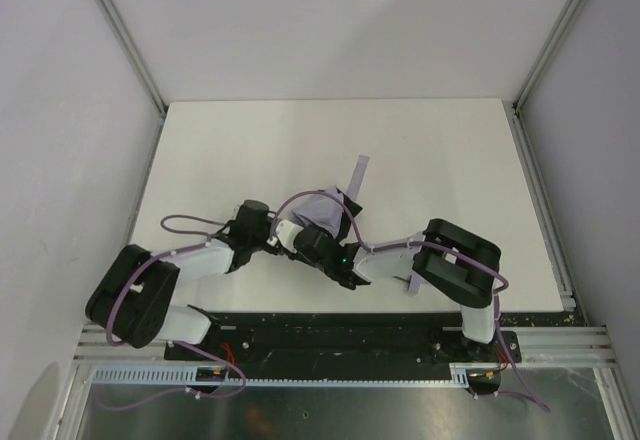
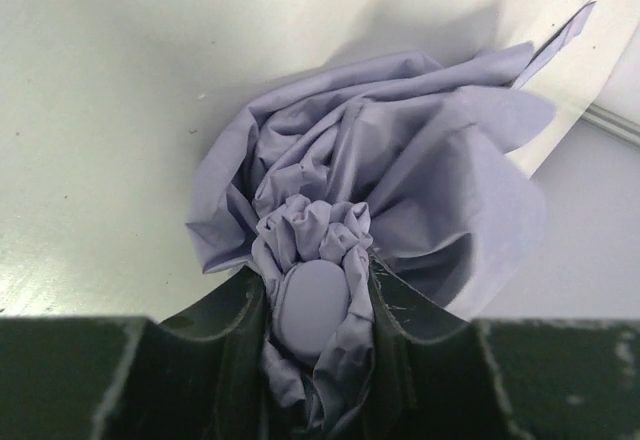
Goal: Put away the umbrella
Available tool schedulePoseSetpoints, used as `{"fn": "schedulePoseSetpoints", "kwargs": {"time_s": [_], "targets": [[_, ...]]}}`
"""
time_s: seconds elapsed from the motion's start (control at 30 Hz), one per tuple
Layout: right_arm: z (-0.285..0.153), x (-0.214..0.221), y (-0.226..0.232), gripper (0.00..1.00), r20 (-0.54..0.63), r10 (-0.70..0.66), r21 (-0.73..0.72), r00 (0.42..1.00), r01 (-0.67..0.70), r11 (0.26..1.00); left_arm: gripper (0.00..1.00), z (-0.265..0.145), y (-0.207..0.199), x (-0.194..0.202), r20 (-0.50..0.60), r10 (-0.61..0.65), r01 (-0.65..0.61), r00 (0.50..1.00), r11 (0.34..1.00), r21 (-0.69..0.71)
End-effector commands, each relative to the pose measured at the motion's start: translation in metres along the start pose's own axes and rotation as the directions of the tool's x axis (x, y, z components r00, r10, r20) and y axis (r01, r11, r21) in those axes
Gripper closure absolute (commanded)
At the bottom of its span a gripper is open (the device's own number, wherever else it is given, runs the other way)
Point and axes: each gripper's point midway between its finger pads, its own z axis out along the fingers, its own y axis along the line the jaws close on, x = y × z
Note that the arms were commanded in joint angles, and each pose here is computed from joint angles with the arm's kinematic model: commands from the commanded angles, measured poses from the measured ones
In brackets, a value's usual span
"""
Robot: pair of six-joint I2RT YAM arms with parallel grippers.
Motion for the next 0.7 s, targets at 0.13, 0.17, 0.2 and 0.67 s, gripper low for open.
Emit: {"fn": "schedulePoseSetpoints", "kwargs": {"time_s": [0.13,0.17,0.2,0.67], "targets": [[0.008,0.060,0.031,0.99,-0.206,0.218,-0.231,0.954,-0.264,0.936,0.97,-0.023,0.003,0.003,-0.027,0.020,-0.021,0.999,1.000,-0.012],[0.006,0.064,0.038,0.99,-0.229,0.239,-0.279,0.943,-0.299,0.913,0.90,-0.026,-0.002,0.001,-0.020,0.033,-0.033,0.999,0.999,0.005],[0.004,0.066,0.045,1.00,-0.247,0.250,-0.321,0.936,-0.322,0.890,0.79,-0.028,-0.007,-0.001,-0.009,0.055,-0.054,0.998,0.998,0.027],[-0.005,0.085,0.064,1.00,-0.364,0.374,-0.602,0.853,-0.522,0.604,0.01,-0.071,-0.039,-0.077,0.256,0.141,-0.192,0.956,0.964,0.186]]}}
